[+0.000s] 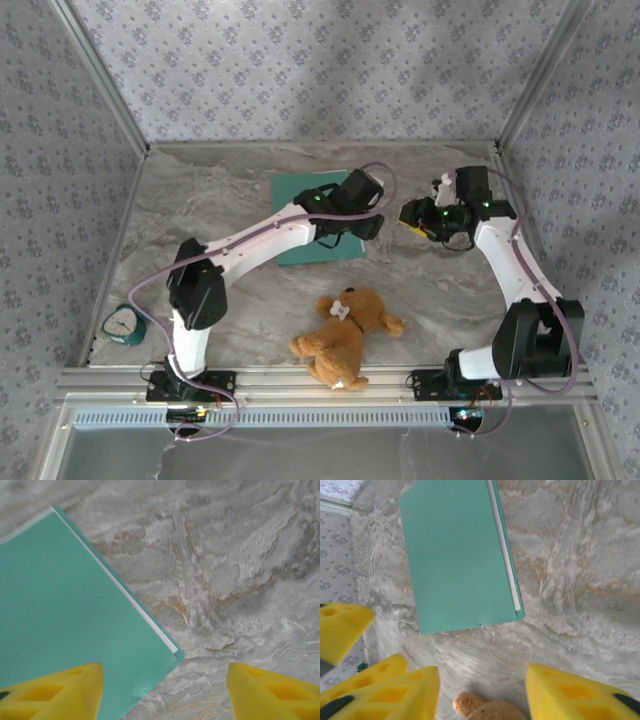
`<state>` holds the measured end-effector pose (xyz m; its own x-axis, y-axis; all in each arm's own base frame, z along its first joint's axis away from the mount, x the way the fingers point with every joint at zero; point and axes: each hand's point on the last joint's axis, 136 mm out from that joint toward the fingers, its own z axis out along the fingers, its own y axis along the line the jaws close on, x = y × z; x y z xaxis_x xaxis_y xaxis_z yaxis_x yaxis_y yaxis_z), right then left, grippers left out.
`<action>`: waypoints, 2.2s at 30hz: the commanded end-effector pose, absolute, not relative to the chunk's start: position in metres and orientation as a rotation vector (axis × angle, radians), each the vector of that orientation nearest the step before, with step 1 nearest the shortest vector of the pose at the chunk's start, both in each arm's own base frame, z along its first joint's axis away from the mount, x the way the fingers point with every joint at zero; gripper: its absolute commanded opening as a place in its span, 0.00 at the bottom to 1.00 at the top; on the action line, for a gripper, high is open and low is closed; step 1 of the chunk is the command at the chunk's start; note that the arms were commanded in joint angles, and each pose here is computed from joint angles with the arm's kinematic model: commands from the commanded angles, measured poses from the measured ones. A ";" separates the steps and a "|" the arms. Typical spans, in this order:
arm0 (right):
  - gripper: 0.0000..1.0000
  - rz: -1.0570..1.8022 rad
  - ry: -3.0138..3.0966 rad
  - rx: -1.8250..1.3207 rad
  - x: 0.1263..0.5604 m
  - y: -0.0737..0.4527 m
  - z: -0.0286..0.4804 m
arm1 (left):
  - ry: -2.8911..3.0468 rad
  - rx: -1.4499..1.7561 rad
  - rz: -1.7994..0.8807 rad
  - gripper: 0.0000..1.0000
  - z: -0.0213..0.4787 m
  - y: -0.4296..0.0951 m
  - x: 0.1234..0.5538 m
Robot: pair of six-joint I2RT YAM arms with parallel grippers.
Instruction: Put the files into the folder
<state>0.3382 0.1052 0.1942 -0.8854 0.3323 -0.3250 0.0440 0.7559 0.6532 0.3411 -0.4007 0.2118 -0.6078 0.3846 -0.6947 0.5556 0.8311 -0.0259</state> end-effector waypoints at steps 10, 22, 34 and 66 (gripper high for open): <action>0.88 0.558 2.273 0.236 0.353 0.060 0.232 | 2.033 0.208 0.077 1.00 0.285 -0.232 0.384; 1.00 0.122 2.082 0.395 0.368 -0.021 0.209 | 1.988 -0.314 0.572 1.00 0.215 -0.003 0.359; 1.00 -0.189 2.015 0.337 0.381 -0.059 0.145 | 1.994 -0.436 0.538 1.00 0.143 0.068 0.337; 1.00 -0.049 1.962 0.014 0.392 -0.015 0.085 | 1.920 -0.217 0.187 1.00 0.092 0.037 0.391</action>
<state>0.3850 -0.0177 0.0768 -0.4039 -0.0072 -0.9148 0.0540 0.9980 -0.0317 0.3857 0.0380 0.0833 -0.3838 -0.0681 -0.9209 -0.2543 0.9665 0.0345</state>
